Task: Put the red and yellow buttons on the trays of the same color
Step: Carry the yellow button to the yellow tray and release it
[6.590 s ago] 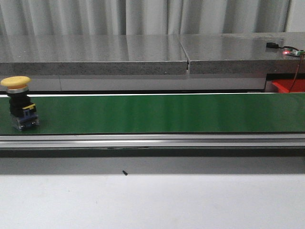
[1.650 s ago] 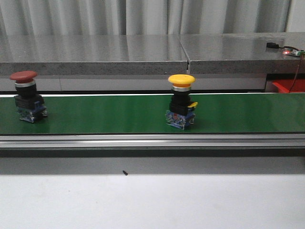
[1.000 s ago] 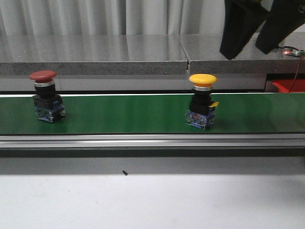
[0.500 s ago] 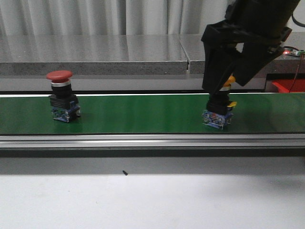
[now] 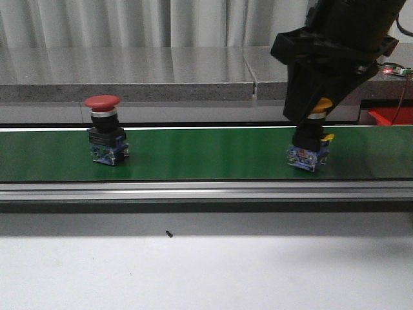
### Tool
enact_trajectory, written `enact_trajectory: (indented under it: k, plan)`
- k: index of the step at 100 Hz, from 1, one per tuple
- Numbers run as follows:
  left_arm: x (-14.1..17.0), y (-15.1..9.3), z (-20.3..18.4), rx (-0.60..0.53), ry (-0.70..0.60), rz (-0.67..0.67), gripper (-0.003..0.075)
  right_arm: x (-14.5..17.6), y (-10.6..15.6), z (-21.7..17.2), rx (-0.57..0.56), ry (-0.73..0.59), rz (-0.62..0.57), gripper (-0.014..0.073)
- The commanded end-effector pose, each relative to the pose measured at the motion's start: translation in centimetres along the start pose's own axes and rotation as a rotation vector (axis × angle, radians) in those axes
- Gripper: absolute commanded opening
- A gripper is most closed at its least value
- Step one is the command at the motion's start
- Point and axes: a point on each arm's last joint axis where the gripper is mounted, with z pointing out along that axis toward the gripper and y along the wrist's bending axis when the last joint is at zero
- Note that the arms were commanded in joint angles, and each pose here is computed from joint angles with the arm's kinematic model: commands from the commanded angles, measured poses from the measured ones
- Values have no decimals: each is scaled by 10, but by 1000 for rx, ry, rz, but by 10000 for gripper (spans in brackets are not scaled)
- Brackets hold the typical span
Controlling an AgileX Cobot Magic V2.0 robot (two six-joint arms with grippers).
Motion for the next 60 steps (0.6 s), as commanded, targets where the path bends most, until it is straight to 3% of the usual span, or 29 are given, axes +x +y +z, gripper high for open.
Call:
enact_trajectory:
  k: [1,30,60]
  plan:
    - [-12,-1,-4,8,-84,-8,-19,-9,-3,-38,66,-126,40,111]
    - [-12,-1,-4,8,-84,-8,-19,15,-29,-84,165,-119,186,111]
    - [-12,-1,-4,8,-84,-8,-19,65,-66,-115,276,-147,399,111]
